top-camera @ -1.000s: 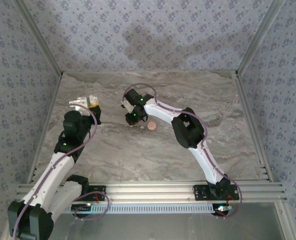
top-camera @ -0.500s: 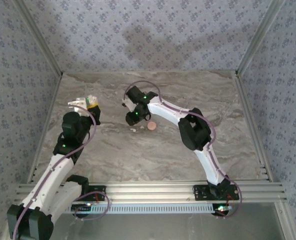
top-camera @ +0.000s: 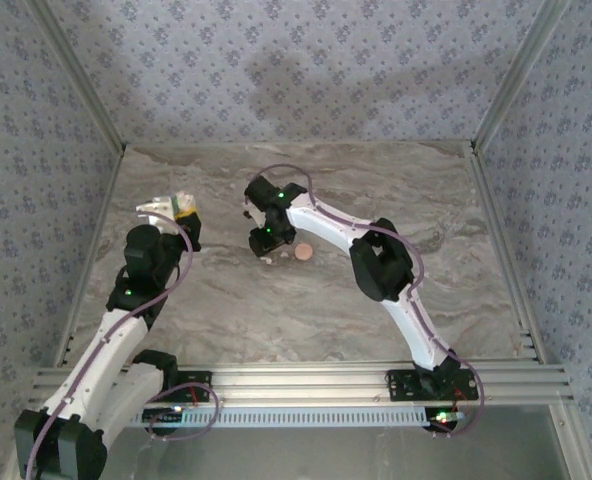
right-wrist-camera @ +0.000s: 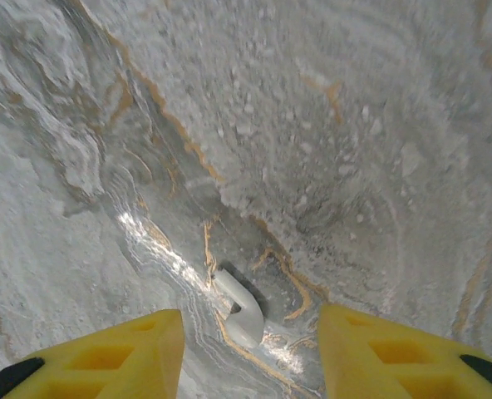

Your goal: Insert the wireless bluetooth earbuds into the charging case

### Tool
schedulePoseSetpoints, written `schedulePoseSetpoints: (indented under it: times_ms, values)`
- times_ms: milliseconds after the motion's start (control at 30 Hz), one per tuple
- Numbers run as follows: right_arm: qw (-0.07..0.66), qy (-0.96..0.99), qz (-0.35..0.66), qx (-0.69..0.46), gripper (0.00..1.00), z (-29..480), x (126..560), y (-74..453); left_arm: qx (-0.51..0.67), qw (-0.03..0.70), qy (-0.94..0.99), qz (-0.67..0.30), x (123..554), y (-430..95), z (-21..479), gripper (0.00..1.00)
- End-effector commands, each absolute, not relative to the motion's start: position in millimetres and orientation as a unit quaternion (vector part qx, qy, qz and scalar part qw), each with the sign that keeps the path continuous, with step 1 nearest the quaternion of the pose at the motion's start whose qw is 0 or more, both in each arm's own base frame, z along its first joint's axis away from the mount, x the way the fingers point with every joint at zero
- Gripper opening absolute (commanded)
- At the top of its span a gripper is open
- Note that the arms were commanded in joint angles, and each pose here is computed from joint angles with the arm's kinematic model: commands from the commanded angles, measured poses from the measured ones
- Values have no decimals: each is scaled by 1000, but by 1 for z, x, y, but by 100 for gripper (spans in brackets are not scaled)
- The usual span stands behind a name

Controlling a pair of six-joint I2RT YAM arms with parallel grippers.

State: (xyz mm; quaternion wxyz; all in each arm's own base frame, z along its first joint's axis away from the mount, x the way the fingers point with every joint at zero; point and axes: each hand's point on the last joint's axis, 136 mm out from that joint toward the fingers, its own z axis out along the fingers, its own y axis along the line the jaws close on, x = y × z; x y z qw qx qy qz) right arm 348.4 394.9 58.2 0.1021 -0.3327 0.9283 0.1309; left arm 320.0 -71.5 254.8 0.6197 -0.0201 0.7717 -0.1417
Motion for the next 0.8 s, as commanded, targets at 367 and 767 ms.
schedulePoseSetpoints:
  times_ms: [367, 767]
  values:
    - [54, 942, 92, -318, 45, 28, 324, 388, -25, 631, 762, -141, 319, -68, 261, 14]
    - [36, 946, 79, -312, 41, 13, 317, 383, -25, 629, 763, -146, 319, -69, 260, 14]
